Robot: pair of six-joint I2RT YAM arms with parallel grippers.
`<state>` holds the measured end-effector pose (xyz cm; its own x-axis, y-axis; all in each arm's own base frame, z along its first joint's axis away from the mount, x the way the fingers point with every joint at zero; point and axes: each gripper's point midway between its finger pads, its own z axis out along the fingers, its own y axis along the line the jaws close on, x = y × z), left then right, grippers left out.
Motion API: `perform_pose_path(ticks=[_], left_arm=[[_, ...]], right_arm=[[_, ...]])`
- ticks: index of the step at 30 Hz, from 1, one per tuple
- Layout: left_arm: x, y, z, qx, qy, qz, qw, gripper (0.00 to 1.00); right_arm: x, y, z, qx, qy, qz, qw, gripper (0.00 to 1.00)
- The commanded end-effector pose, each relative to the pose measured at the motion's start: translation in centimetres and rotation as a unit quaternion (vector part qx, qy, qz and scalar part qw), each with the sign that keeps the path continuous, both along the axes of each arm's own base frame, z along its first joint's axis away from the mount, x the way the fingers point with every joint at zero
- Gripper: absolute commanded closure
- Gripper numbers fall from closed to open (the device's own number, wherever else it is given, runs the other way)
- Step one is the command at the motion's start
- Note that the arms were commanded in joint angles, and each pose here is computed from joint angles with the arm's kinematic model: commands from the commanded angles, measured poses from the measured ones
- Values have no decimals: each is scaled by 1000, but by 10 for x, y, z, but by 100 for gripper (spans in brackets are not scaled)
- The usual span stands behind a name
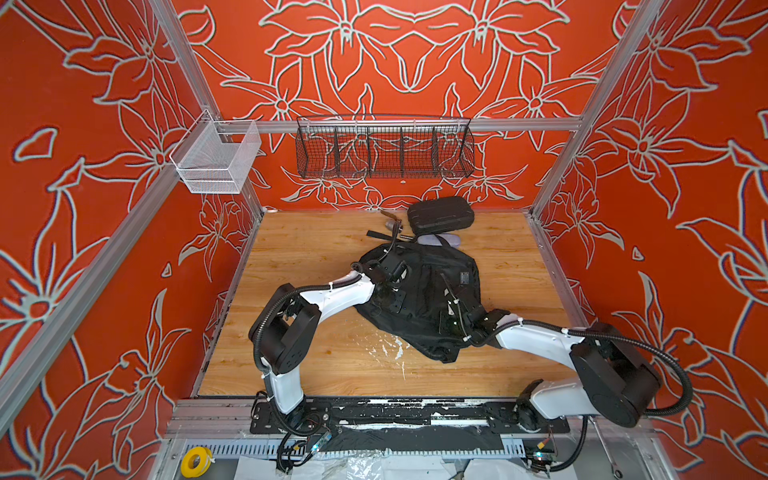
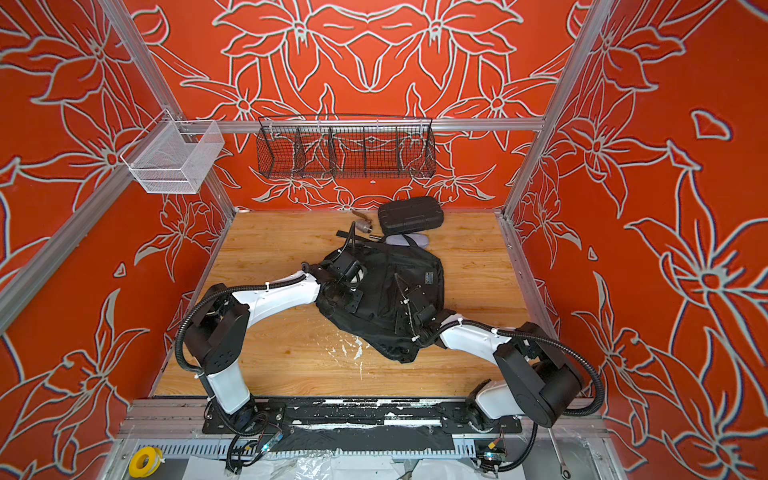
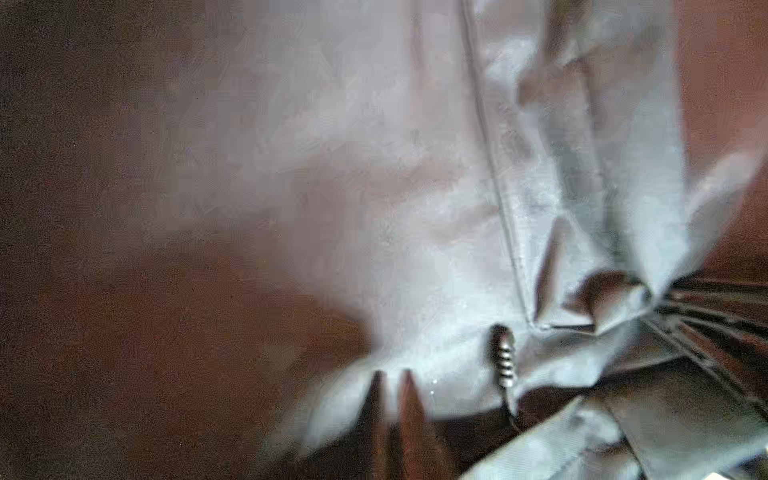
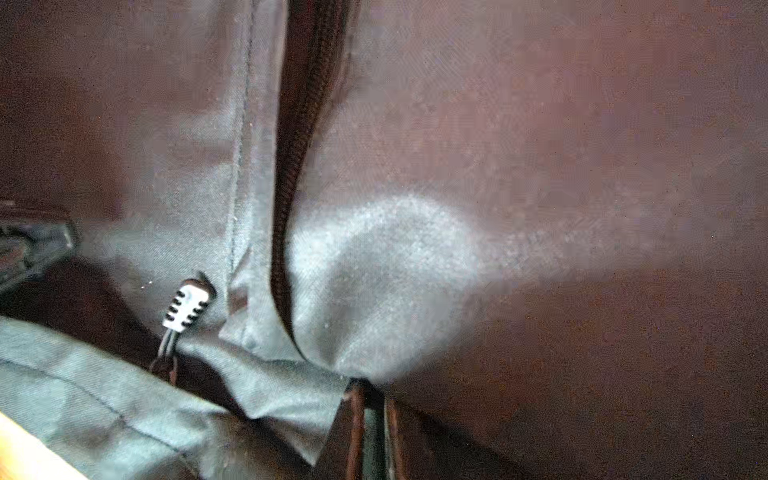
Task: Pack the student bag
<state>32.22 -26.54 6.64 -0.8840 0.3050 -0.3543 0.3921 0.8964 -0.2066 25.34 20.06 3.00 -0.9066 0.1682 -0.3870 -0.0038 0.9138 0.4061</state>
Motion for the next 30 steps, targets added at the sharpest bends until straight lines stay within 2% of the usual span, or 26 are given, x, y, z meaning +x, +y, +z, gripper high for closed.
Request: perform_pose_path(ticks=[1,4,11,16,21,26,30], left_arm=[[-13,-28,12,-40,16,-34,999,60],[-25,-39,1,-4,18,-75,997,56],[-28,-29,-26,81,32,-95,992,53],[-29,-26,-40,110,42,-100,988,52],[-35,-35,-48,110,52,-112,986,53],[-40,-28,-57,139,67,-113,982,65],[-43,-23,-59,148,70,-113,980,81]], right_arm=[[-23,-16,-32,-48,49,3,998,86],[-23,-13,-31,-48,46,7,998,86],[-22,-13,-26,-53,35,3,998,86],[-23,-16,-24,-57,31,0,998,87],[-23,-16,-24,-59,30,1,998,87],[-23,-17,-24,-62,30,-1,998,88],[-23,-18,-23,-64,27,-3,998,88]])
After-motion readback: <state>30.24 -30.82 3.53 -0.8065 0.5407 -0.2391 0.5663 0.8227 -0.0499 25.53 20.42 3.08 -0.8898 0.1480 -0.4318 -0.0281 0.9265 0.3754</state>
